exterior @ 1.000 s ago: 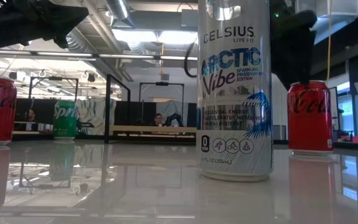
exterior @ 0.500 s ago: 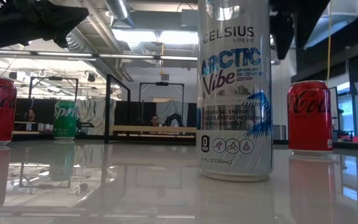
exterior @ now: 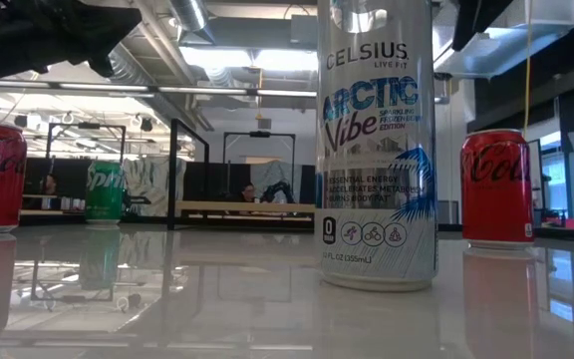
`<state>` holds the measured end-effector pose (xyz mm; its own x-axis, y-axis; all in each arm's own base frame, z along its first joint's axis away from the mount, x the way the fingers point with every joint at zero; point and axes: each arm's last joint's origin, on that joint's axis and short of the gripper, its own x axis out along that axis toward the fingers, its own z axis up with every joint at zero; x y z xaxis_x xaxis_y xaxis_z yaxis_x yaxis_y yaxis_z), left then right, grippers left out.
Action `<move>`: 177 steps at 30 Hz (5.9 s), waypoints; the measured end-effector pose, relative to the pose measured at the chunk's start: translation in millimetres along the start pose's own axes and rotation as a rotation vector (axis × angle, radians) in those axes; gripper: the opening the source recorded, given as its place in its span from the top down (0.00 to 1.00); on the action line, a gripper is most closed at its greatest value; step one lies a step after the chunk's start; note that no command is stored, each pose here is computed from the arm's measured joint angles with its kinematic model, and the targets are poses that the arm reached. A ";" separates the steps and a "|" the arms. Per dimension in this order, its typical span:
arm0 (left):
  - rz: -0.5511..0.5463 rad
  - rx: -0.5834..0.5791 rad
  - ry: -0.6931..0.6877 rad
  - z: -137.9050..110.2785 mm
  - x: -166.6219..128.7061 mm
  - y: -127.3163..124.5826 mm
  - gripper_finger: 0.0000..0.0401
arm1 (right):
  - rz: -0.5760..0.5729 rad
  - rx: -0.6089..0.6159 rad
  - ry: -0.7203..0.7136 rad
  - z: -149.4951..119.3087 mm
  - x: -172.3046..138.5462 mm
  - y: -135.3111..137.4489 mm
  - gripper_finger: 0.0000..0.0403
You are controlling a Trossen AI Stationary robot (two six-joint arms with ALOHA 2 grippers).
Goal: Place canned beverage on shelf
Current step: Put the white and yellow soda can on the shelf
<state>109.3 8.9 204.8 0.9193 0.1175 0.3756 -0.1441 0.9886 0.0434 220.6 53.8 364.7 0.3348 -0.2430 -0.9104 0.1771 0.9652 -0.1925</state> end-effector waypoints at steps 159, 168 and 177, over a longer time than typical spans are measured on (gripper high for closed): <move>-0.175 -0.007 -0.009 5.6 24.0 -29.1 1.00 | 0.101 0.044 0.189 -73.8 71.1 200.6 0.42; -0.205 0.006 0.190 -2.9 72.0 -44.9 1.00 | -0.002 -0.023 -0.146 -31.4 38.9 132.0 0.42; -0.167 0.001 0.263 -12.0 103.9 -52.7 0.99 | -0.022 -0.135 -0.377 19.8 32.0 77.6 0.42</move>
<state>216.8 -29.8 230.4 0.9935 -0.0264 0.1104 0.0169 0.9962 0.0854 263.4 119.0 327.9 0.6528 -0.2582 -0.7121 0.0735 0.9573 -0.2797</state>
